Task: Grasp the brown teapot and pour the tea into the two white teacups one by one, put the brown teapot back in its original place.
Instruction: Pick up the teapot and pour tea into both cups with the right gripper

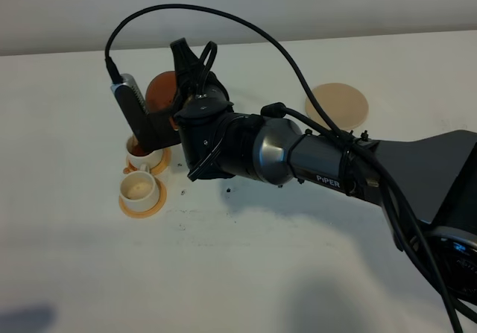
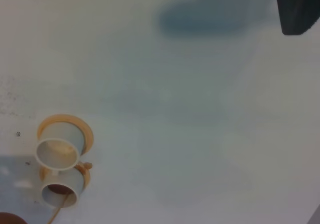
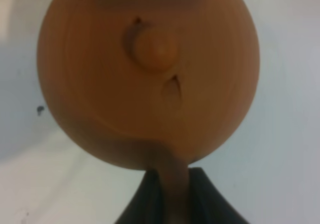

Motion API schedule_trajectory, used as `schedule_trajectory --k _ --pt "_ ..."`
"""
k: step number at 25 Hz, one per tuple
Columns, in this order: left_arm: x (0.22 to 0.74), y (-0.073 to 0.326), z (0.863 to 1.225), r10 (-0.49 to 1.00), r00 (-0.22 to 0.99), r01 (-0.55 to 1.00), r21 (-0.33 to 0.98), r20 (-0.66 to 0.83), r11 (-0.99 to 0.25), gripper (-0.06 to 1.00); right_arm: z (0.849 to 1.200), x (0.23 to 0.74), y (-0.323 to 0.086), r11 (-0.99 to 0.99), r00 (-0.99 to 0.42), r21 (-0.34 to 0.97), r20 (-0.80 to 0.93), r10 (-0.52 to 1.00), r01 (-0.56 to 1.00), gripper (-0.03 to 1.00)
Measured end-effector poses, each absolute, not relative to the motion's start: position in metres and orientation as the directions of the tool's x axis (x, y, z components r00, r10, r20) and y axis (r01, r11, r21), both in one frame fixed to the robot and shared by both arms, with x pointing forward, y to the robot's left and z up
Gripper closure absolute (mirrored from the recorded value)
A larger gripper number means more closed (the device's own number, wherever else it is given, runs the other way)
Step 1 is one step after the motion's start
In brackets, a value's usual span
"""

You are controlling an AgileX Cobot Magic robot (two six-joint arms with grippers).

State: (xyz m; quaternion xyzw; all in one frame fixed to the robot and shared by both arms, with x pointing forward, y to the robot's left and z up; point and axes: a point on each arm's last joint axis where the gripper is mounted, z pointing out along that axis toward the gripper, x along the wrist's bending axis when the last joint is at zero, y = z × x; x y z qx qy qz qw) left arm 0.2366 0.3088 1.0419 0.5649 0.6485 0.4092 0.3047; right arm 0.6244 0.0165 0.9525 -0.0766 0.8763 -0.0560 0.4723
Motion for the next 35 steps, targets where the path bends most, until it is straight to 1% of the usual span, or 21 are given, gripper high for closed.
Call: schedule_trajectory --k 35 --pt "0.2366 0.3088 1.0418 0.982 -0.176 0.484 0.875 0.067 0.027 0.67 0.9538 0.6273 0.0144 0.979 -0.526 -0.187 -0.825 -0.204 -0.087 0.88"
